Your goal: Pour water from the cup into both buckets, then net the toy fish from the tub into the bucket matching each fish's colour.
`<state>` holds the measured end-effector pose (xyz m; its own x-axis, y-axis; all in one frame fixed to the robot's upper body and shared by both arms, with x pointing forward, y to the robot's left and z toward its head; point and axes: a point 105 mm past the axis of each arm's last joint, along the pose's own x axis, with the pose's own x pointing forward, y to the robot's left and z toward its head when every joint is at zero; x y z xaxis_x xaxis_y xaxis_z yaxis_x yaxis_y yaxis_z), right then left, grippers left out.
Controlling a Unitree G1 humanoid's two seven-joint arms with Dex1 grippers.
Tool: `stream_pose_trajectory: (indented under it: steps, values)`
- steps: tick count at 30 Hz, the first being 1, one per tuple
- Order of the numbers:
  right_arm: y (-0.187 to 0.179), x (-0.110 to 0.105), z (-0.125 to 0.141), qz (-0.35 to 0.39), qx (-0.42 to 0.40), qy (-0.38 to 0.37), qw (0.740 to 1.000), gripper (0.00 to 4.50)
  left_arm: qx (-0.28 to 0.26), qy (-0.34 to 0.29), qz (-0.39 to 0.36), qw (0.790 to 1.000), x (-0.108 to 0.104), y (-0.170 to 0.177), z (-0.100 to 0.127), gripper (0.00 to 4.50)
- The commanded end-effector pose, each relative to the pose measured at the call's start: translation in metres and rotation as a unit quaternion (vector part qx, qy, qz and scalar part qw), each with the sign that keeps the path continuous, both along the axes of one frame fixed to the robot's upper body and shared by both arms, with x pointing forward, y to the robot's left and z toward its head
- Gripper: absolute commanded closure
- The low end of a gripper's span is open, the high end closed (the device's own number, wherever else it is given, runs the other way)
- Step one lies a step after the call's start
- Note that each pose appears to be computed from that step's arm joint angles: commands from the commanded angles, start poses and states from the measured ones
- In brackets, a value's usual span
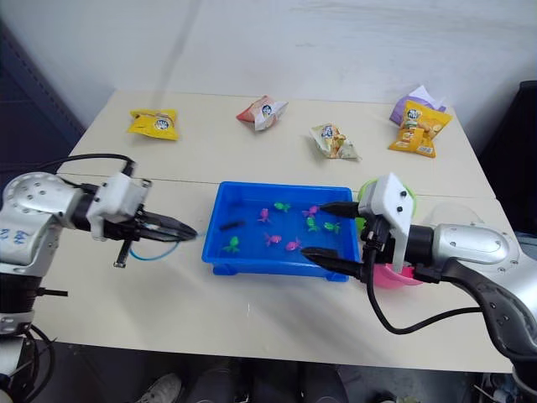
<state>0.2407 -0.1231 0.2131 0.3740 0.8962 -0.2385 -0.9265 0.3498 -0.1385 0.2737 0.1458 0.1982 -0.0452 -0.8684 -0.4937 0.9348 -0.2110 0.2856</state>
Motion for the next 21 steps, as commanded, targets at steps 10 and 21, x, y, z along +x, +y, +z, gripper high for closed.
stream_pose_trajectory:
  steps: [10, 21]
  values:
    - [0.027, -0.022, -0.012, 0.064, 0.023, 0.089, 0.994, 0.0, -0.023, 0.04, -0.039, 0.998, 0.003, -0.062, -0.007, 4.44]
    - [0.036, -0.022, -0.03, 0.049, 0.012, 0.161, 0.986, 0.0, 0.018, 0.047, -0.057, 0.997, 0.002, -0.073, -0.018, 4.44]
